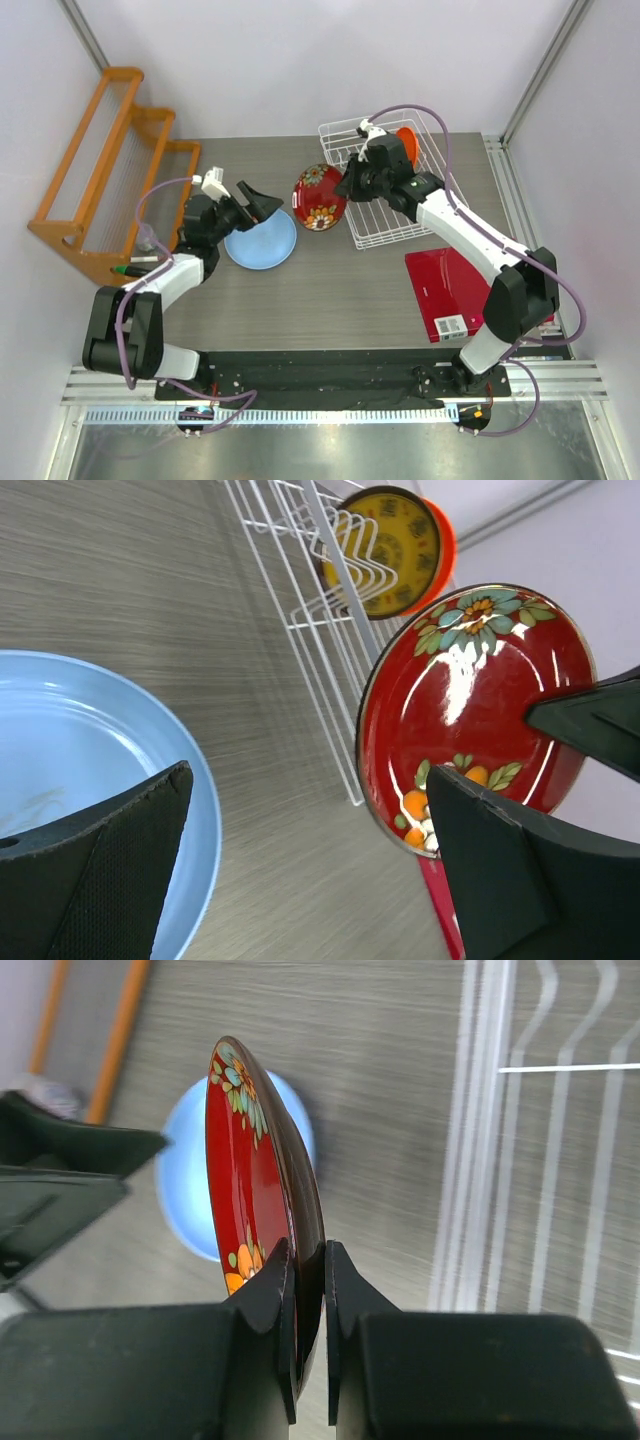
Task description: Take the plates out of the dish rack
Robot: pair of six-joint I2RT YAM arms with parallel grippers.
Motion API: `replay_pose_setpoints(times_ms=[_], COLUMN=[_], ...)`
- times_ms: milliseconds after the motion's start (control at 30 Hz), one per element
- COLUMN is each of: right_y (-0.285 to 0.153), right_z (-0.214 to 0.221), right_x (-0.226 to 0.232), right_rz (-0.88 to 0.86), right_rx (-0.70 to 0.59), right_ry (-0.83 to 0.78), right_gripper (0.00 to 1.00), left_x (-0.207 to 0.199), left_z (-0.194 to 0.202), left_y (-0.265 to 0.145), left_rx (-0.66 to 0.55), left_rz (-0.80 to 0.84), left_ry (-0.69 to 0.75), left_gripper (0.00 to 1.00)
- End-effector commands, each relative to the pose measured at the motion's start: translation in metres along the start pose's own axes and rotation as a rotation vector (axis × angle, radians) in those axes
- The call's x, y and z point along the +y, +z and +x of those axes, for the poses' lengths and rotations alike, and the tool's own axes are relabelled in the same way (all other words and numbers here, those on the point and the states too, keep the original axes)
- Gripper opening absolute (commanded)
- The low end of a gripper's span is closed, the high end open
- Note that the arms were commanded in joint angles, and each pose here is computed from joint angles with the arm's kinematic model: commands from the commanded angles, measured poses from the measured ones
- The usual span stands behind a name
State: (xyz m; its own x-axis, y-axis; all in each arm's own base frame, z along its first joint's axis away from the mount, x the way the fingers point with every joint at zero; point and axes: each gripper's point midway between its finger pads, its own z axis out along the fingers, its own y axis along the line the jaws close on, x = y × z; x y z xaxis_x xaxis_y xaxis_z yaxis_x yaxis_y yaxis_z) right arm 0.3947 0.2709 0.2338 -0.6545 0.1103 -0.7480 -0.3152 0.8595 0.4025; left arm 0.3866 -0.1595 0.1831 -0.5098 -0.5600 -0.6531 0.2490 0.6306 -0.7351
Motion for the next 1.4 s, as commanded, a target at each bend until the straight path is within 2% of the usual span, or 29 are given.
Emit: replay_pose_setpoints(times_ms=[0,200,300,400,433,533,700,867,933,967,1000,1033,1067,1100,1167,1233,1367], right_y=[-0.023,-0.013,-0.011,-0.006,-0.002,0.0,0.01,0.016,0.019,0.022,0.023,0.024,0.026,0.027,0.028,0.029,0.03], right_z=[-0.049,-0.033,-0.03,-0.024,-0.02,-0.016,-0.005,0.001,0.001,0.001,0.0,-0.002,-0.004,-0.006,-0.009,-0.01,-0.016], right_x=[0.066,0.076,0.083,0.088,0.087,0.091,0.104,0.107,0.103,0.099,0.096,0.092,0.083,0.077,0.066,0.055,0.031], right_rz=[-0.303,-0.391,-0.442,-0.485,-0.486,-0.523,-0.62,-0.646,-0.628,-0.6,-0.581,-0.561,-0.518,-0.49,-0.445,-0.401,-0.307], right_rx=[-0.17,-0.131,-0.119,-0.092,-0.08,-0.06,0.002,0.045,0.044,0.044,0.04,0.028,0.024,0.017,0.008,0.003,-0.006], right_ry=[0.078,0.126,0.141,0.169,0.177,0.189,0.237,0.234,0.211,0.211,0.207,0.19,0.194,0.19,0.17,0.169,0.148], right_gripper=[0.01,0.01,0.01,0.01,0.01,0.01,0.01,0.02,0.13,0.24,0.42,0.44,0.54,0.59,0.6,0.66,0.67], left_x=[-0.024,-0.026,-0.029,-0.03,-0.03,-0.032,-0.032,-0.03,-0.026,-0.022,-0.017,-0.013,-0.008,-0.004,-0.002,0.006,0.015], left_z=[0.002,0.009,0.008,0.007,0.007,0.008,0.014,0.016,0.016,0.015,0.015,0.014,0.012,0.01,-0.001,-0.001,-0.013], left_y=[0.003,0.007,0.009,0.009,0.009,0.01,0.014,0.013,0.012,0.012,0.011,0.011,0.008,0.007,0.0,-0.004,-0.018], left_rx=[0.0,-0.001,-0.007,-0.016,-0.018,-0.011,0.015,0.003,-0.006,-0.013,-0.019,-0.026,-0.033,-0.045,-0.092,-0.085,-0.128], left_rz=[0.154,0.204,0.223,0.237,0.237,0.248,0.28,0.293,0.27,0.237,0.21,0.181,0.133,0.109,0.056,0.0,-0.112], left_ry=[-0.045,-0.078,-0.079,-0.079,-0.085,-0.083,-0.098,-0.106,-0.096,-0.098,-0.075,-0.068,-0.063,-0.036,-0.002,0.032,0.092], left_gripper=[0.98,0.89,0.78,0.61,0.47,0.25,0.0,0.0,0.0,0.0,0.0,0.0,0.0,0.0,0.0,0.0,0.0])
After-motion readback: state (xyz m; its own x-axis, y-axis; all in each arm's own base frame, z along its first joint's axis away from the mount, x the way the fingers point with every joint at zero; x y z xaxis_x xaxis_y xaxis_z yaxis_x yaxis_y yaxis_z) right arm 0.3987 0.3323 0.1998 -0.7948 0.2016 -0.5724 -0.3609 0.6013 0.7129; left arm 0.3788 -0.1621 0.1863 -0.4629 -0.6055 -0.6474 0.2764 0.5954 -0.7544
